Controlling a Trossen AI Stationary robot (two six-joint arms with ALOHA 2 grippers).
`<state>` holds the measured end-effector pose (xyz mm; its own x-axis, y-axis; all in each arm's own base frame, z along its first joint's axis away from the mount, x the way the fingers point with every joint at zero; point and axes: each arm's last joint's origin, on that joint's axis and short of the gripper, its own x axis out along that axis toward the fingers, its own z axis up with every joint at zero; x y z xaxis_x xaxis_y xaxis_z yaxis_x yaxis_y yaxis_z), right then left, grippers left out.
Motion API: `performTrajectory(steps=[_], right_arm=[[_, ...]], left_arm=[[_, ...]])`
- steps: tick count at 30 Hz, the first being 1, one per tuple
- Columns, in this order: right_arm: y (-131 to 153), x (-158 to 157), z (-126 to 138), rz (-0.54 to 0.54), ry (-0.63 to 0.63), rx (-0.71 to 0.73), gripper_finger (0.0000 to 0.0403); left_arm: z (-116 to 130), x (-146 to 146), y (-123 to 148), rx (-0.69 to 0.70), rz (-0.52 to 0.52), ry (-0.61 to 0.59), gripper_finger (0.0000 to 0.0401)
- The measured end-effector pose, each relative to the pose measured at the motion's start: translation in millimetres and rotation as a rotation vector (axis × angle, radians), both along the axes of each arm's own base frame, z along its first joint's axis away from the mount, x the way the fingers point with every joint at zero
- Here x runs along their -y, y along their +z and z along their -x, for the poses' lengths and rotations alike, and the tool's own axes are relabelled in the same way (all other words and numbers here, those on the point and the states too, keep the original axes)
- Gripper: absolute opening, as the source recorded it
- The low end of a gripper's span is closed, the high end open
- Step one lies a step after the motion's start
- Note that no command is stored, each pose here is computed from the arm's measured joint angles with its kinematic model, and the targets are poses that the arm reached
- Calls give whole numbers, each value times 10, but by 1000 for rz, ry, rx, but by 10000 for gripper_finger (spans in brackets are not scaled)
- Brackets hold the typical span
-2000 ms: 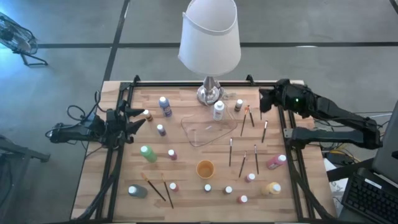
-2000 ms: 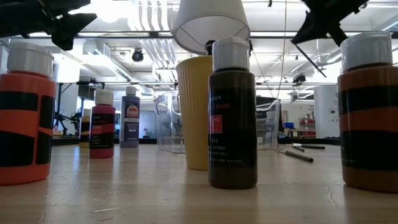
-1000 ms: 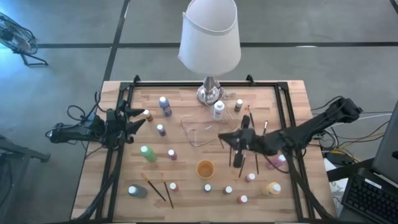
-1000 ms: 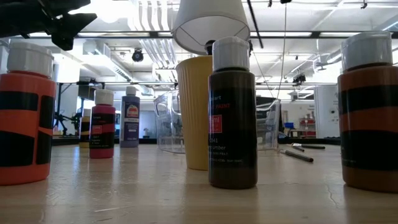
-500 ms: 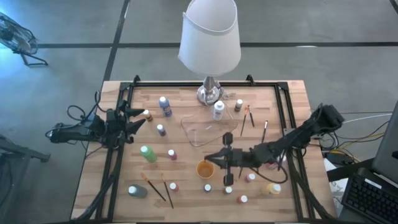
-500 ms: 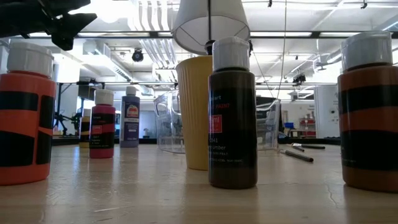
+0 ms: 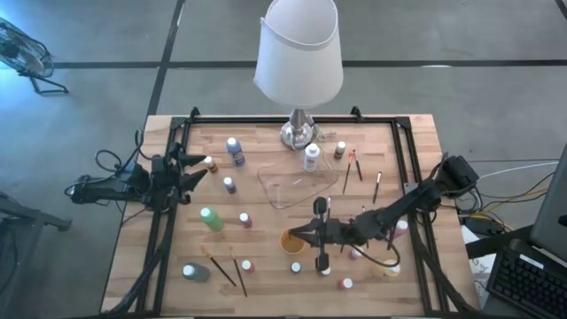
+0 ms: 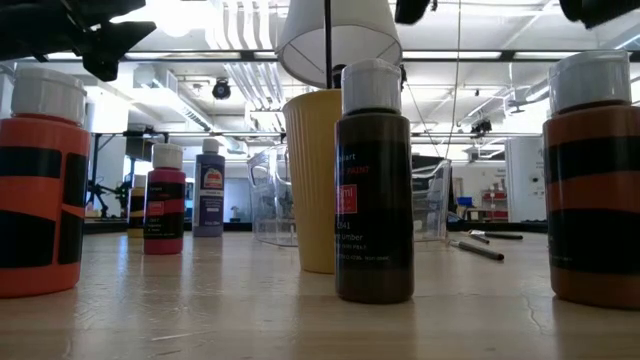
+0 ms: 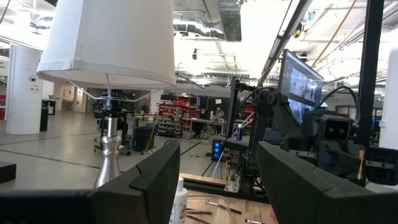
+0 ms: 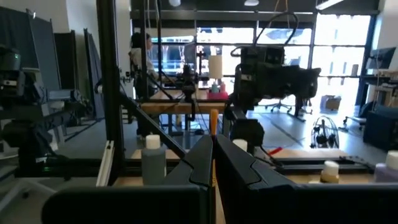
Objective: Pick & Place Paint Supplies
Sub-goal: Put the black paint brush into the yellow cup
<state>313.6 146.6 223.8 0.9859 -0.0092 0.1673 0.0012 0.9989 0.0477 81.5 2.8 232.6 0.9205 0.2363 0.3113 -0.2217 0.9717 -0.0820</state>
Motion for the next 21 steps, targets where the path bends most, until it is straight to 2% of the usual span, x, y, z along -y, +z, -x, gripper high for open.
performTrajectory(steps=[5,13,21], right_arm=[[-167,18,17,-23,-14,-16,8],[-430,93,-94,-52,-46,-84,8],[-566,126,-109,-97,-53,-127,8]], left_arm=[[-1,0,-1,-2,0,0,218],[-2,0,-7,-8,-1,0,218],[-2,0,-7,-8,-1,0,218]])
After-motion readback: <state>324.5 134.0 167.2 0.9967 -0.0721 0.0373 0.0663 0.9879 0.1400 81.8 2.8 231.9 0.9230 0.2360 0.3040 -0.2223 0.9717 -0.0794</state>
